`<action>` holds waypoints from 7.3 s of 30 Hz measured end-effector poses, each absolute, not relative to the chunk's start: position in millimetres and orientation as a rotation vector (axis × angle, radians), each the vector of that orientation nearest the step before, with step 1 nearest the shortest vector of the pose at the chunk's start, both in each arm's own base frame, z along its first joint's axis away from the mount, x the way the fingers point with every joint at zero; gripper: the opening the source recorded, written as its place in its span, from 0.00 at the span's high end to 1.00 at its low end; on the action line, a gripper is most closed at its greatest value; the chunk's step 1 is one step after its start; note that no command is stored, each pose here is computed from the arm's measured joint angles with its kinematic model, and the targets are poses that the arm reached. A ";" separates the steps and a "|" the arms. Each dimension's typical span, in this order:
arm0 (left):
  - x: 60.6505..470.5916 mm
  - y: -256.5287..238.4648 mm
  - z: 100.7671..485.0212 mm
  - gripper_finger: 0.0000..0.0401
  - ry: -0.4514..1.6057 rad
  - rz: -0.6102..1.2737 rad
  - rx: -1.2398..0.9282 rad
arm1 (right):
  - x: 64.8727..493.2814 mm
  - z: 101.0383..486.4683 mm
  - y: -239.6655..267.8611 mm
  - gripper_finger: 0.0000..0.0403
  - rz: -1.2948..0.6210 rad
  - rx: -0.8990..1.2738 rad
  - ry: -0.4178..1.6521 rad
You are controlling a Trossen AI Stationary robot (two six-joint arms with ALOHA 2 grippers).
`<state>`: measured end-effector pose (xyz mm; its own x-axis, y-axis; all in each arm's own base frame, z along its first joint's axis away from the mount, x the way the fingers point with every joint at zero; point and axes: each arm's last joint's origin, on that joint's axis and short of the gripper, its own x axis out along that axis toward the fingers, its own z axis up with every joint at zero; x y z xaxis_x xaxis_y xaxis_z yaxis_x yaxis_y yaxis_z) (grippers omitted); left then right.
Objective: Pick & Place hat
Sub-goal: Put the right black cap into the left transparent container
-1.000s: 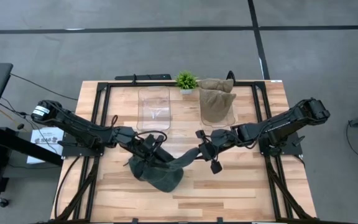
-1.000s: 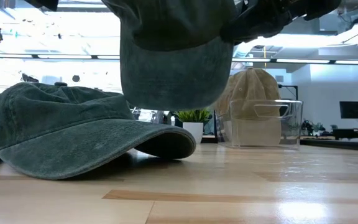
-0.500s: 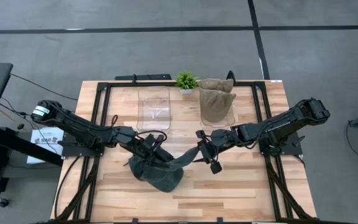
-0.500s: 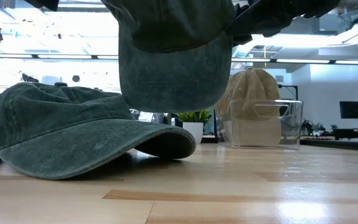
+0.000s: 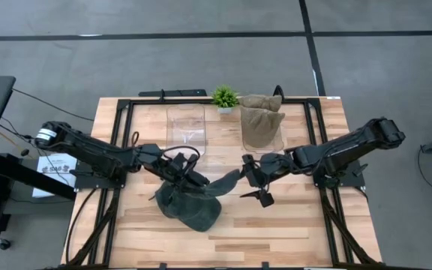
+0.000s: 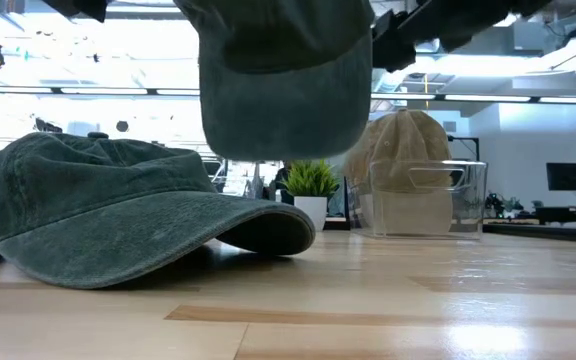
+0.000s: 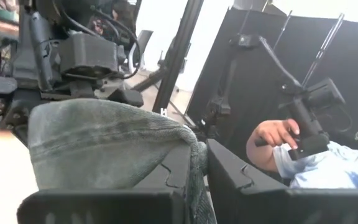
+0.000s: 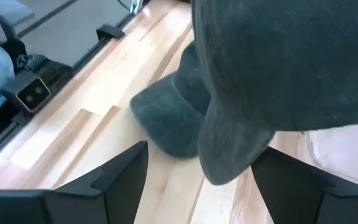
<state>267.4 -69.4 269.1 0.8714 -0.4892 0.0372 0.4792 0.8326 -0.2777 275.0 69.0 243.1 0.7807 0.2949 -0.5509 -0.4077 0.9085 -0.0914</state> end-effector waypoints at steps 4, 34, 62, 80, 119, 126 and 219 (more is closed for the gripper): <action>263.1 -63.7 277.1 0.92 0.003 -0.513 -0.276 | 267.1 252.5 67.1 0.33 0.370 -0.194 0.546; 211.2 -9.2 329.0 0.92 -0.146 -0.495 -0.225 | 209.2 245.7 51.3 0.33 0.122 -0.022 0.543; 169.6 63.4 342.8 0.91 -0.170 -0.498 -0.036 | 200.3 228.1 80.8 0.33 -0.062 0.062 0.349; 166.2 105.6 363.5 0.92 -0.127 -0.433 0.026 | 245.9 171.0 105.2 0.33 -0.092 0.062 0.374; 223.7 110.1 395.7 0.92 0.767 0.163 0.441 | 250.4 160.6 108.0 0.33 -0.074 0.057 0.393; 236.7 110.4 386.2 0.92 0.829 0.142 0.531 | 250.3 160.3 108.1 0.33 -0.070 0.056 0.397; 264.7 127.7 296.5 0.92 1.064 0.218 1.033 | 249.0 157.6 108.1 0.33 -0.072 0.064 0.425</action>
